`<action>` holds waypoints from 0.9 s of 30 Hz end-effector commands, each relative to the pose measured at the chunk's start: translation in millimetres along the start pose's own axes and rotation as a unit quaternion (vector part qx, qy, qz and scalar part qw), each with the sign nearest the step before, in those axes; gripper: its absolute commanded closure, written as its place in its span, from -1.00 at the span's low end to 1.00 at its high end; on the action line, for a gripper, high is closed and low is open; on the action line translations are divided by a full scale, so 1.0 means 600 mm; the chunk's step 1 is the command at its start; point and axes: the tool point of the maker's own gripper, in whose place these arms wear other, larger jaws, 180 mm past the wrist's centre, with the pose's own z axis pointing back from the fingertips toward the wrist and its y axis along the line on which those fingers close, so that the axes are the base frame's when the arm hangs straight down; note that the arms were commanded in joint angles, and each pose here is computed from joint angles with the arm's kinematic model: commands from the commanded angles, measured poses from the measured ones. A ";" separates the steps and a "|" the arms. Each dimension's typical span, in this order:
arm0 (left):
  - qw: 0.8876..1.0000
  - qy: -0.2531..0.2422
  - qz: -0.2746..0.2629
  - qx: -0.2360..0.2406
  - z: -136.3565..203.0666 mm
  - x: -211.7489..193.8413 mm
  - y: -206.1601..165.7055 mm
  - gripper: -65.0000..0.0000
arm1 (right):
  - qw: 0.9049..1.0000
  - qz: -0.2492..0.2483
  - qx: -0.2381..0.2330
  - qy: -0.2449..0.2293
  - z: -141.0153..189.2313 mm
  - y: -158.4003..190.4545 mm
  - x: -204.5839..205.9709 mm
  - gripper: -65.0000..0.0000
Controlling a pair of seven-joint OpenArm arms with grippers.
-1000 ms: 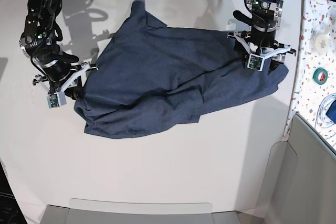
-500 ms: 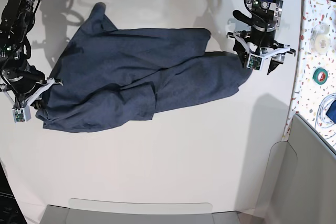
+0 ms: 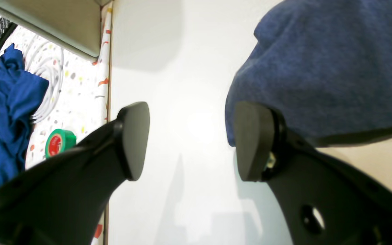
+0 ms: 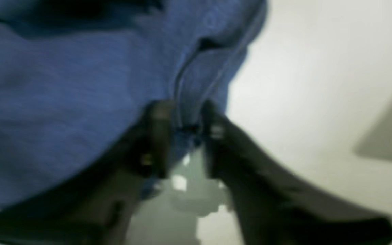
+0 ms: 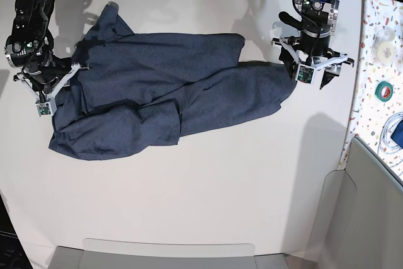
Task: Layout the t-shirt on the table in an organized manner, then fold the t-shirt properly
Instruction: 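Pull the t-shirt with the right gripper to spread it across the table, then release and move the right gripper to the bunched t-shirt fold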
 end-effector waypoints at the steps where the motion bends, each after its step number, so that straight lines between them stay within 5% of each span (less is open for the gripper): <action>1: 1.000 -0.017 -0.002 0.009 0.003 0.015 0.009 -0.19 | 0.999 0.016 -0.015 -0.028 0.017 -0.009 0.024 0.17; 5: 1.000 -0.017 -0.002 0.010 0.003 0.015 0.009 -0.19 | 0.998 0.036 -0.023 -0.053 0.046 -0.001 0.036 -0.35; 8: 1.000 -0.017 -0.002 0.010 0.003 0.015 0.009 -0.19 | 0.997 0.011 -0.051 -0.054 0.059 -0.036 0.025 -0.54; 16: 1.000 -0.005 -0.003 0.003 0.009 -0.001 0.003 -0.19 | 0.995 -0.010 -0.097 -0.017 0.059 -0.119 -0.013 -0.56; 21: 1.000 -0.006 -0.003 0.003 0.008 0.000 0.002 -0.19 | 0.998 0.060 -0.009 0.000 -0.007 -0.093 -0.027 -0.57; 27: 1.000 -0.005 -0.003 0.004 0.009 -0.001 0.004 -0.19 | 1.000 0.006 0.030 0.006 -0.046 -0.092 -0.044 -0.56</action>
